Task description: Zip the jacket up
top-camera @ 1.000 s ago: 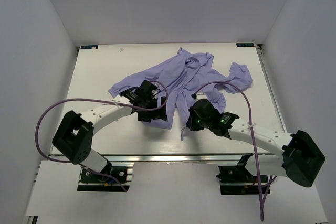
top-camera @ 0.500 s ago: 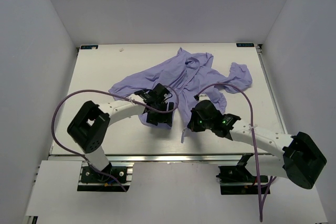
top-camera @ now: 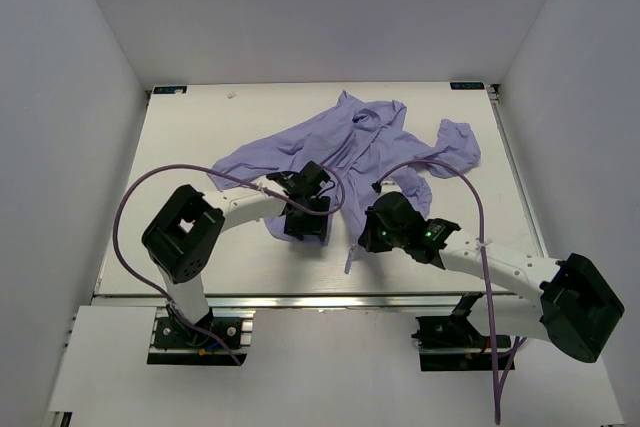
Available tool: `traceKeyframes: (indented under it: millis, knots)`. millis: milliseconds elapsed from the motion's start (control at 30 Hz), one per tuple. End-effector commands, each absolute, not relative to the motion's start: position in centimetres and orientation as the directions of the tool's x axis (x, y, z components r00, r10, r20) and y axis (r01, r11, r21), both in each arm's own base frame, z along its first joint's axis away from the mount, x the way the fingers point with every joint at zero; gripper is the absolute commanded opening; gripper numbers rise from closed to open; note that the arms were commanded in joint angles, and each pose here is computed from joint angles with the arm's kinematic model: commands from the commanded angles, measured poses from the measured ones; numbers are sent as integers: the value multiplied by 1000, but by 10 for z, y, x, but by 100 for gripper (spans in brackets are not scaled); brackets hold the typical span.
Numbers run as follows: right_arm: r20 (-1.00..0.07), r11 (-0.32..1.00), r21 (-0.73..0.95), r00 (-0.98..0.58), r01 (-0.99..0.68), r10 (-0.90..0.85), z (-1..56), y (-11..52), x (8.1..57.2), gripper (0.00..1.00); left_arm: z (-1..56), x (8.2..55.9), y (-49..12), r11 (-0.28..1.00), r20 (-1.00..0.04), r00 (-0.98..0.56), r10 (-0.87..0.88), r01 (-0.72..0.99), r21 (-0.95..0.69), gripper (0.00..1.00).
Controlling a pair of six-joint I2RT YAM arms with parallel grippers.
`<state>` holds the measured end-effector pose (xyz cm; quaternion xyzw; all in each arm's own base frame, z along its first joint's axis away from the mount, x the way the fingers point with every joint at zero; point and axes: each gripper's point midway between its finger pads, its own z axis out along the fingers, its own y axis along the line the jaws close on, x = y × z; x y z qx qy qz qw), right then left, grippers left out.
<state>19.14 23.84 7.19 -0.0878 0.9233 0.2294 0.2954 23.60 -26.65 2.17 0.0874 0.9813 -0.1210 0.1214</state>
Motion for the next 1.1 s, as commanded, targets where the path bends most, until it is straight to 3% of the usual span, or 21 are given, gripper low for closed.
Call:
traceKeyframes:
  millis: [0,233,433,567,667,767,800,833,967,1067]
  knots:
    - [-604,880,383,-797,-281,8,77,238,196,0,23,240,-278,953,-288,-947,146,213,-215,68]
    - [-607,894,365,-795,-258,18,75,232,198,0,8,241,-265,983,-298,-941,158,178,-43,64]
    - [-607,902,355,-794,-247,21,73,228,197,0,-9,232,-266,985,-261,-951,167,171,10,68]
    - [-604,907,348,-796,-236,25,70,224,196,0,-18,231,-261,989,-254,-956,148,138,56,63]
    - [-607,909,347,-794,-230,31,70,222,196,0,-31,226,-257,987,-232,-961,150,134,83,51]
    - [-612,911,345,-790,-226,35,71,220,196,0,-40,222,-258,987,-211,-965,153,140,76,27]
    - [-611,912,345,-791,-224,37,70,220,196,0,-41,220,-258,987,-206,-967,153,141,71,8]
    - [-609,911,348,-792,-223,38,70,220,196,0,-41,220,-258,988,-207,-966,152,141,70,0]
    - [-627,887,389,-777,-249,58,76,228,197,0,-30,225,-265,989,-238,-960,149,144,37,0]
    - [-646,857,433,-760,-280,78,84,237,199,0,0,237,-279,988,-320,-938,135,154,-32,0]
